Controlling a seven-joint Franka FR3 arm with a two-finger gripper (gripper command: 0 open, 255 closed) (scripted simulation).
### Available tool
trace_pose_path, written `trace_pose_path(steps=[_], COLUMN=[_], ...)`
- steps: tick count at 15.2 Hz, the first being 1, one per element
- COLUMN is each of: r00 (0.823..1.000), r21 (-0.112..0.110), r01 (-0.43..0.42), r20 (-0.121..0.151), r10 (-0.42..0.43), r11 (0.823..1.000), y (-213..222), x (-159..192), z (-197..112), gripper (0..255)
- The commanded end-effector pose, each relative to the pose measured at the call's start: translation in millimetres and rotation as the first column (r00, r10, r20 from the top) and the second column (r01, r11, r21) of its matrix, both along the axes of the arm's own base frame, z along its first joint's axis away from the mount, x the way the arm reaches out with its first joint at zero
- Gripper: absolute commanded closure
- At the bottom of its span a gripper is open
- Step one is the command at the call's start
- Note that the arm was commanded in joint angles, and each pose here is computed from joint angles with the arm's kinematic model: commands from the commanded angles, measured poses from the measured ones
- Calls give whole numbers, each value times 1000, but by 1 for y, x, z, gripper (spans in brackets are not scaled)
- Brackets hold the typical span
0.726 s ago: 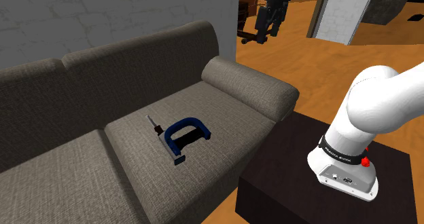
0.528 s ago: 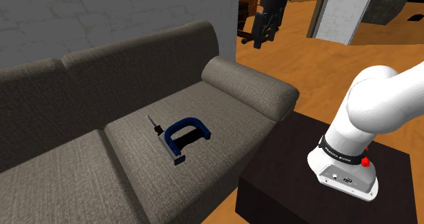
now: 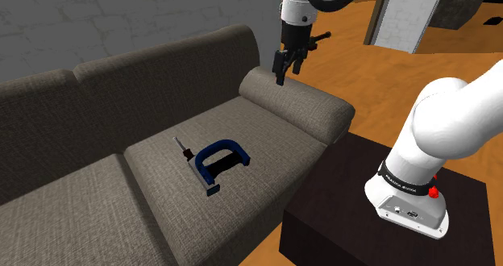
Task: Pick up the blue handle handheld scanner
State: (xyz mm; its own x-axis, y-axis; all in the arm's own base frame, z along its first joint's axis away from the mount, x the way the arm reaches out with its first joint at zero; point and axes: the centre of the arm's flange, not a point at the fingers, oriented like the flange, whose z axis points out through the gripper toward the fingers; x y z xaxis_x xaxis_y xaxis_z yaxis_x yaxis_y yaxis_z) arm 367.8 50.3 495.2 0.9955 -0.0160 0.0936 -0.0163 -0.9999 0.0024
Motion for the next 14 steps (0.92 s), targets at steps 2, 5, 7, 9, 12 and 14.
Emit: trace_pose_path(steps=[2,5,7,9,12,14], r00=[1000,1000,999,999,998,998], r21=[-3,-6,-9,-11,-15,-17], r01=[-9,-17,-23,-28,-37,-42], r20=[11,20,26,32,40,46], r10=[9,17,23,29,37,43], r11=[1000,1000,1000,1000,999,999], y=[20,37,49,60,78,90], x=[18,36,48,60,78,90], z=[-29,-59,-79,-99,-130,-150], gripper=[0,0,0,0,0,0])
